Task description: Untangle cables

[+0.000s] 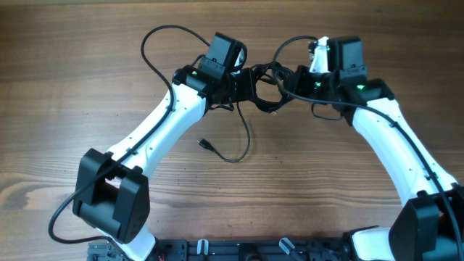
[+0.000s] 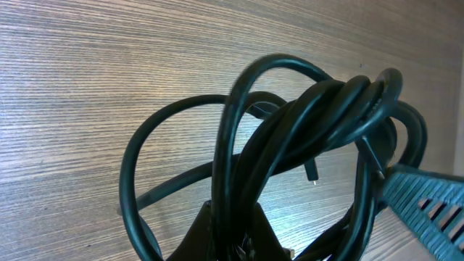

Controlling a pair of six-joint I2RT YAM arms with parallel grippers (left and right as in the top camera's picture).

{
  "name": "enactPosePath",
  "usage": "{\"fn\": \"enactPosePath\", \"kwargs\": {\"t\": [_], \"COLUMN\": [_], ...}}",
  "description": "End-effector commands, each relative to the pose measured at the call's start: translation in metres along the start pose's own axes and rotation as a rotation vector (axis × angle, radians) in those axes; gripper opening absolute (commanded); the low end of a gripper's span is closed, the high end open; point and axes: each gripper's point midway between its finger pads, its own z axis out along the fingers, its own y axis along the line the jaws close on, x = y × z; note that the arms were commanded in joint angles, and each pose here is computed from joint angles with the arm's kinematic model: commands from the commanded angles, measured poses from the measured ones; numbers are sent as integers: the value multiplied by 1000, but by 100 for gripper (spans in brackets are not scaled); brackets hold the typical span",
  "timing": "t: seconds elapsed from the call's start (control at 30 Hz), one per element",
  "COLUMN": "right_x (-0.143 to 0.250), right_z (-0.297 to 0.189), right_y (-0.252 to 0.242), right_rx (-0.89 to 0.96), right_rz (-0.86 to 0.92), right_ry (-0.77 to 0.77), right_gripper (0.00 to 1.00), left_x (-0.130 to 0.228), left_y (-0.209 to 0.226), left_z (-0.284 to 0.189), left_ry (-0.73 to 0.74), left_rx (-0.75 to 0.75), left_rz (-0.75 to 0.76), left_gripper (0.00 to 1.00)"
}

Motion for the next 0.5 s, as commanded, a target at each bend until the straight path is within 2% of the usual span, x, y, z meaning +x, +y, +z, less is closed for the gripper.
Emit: {"fn": "enactPosePath", "kwargs": {"t": [0.0,0.27,0.37,0.47], "right_x": [4,8,1,-8], "right_z": [3,14,4,-21], "right_y": [23,23,30,14], "right_rx": [-37,-39,-74,-37], "right_rz": [-51,-54,-60,-13], "right_ry": [-2,17,-6,-40], "right_gripper": [4,4,4,4], "left_x": [-2,-2,-2,-2], "left_y": [-17,-17,-17,-17], "left_z": [-14,-14,-14,-14], "left_ry": [-17,-17,-17,-17], "left_rx": [53,53,53,53], "left_rz": [14,14,15,15], "left_gripper": [4,4,4,4]}}
